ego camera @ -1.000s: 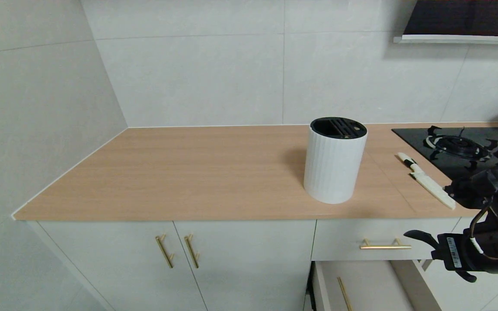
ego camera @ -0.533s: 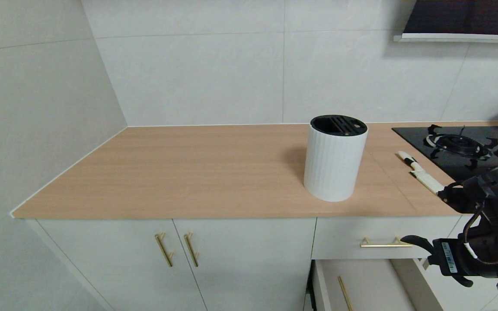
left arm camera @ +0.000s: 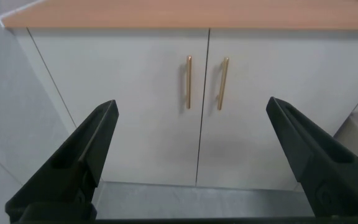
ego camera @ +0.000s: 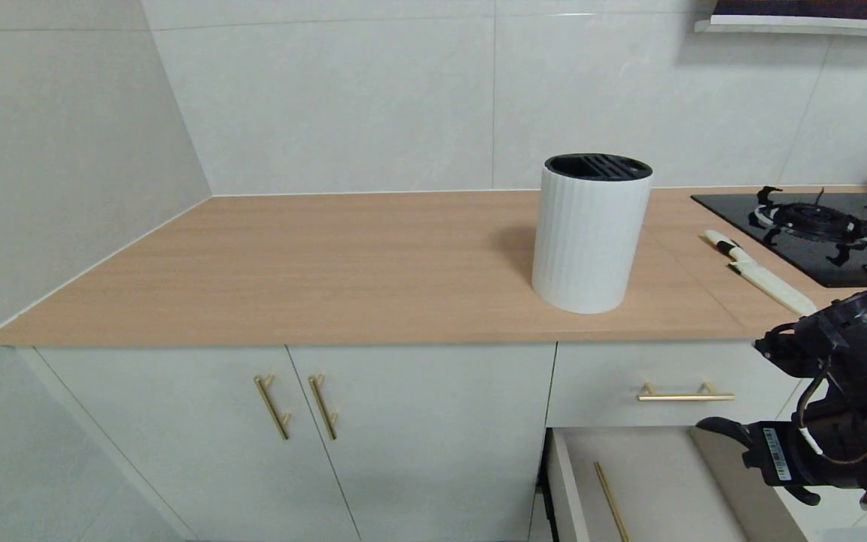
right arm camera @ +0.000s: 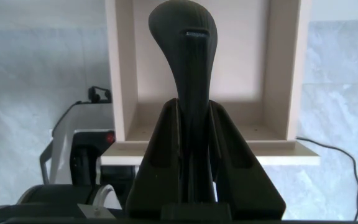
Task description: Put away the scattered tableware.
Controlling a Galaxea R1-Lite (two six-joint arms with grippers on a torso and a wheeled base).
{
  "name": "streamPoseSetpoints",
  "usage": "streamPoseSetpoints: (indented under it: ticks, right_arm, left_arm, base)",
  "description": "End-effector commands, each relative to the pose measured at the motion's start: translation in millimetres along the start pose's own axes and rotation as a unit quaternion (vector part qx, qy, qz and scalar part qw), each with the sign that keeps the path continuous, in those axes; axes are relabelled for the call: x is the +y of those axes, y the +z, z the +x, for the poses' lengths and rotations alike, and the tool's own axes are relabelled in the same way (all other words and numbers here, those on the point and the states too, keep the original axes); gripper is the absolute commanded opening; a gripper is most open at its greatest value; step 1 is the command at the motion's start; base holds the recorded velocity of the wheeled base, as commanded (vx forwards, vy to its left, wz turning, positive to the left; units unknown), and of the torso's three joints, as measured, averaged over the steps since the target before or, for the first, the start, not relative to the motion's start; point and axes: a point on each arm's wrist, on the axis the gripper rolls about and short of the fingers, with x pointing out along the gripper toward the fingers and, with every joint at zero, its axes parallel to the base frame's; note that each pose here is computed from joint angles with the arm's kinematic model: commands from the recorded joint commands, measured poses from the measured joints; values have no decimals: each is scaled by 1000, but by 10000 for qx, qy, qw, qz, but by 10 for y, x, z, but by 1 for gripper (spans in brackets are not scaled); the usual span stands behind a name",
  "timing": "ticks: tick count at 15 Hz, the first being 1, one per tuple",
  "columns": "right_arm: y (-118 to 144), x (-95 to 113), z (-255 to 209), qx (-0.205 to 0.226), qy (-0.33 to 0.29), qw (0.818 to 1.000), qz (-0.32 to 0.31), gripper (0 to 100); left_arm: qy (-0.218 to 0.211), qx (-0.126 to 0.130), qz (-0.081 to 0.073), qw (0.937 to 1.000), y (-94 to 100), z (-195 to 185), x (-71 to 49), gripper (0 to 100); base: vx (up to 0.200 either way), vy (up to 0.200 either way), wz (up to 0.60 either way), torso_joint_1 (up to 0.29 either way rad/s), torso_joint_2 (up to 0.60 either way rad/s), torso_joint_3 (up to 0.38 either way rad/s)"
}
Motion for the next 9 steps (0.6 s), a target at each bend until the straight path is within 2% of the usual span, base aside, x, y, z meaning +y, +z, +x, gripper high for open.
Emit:
streamPoseSetpoints:
  ticks: [1, 9]
  right_arm:
    - [-2, 9, 43, 83, -27, 10000, -19, 0]
    - [-6, 27, 154, 273, -124, 9995, -50, 0]
  left_arm:
    - [2, 1, -1, 10000, 0, 0, 0, 100]
    - [2, 1, -1, 10000, 0, 0, 0, 100]
  base:
    - [0, 0, 0, -178, 500, 305]
    - [0, 0, 0, -150, 477, 322]
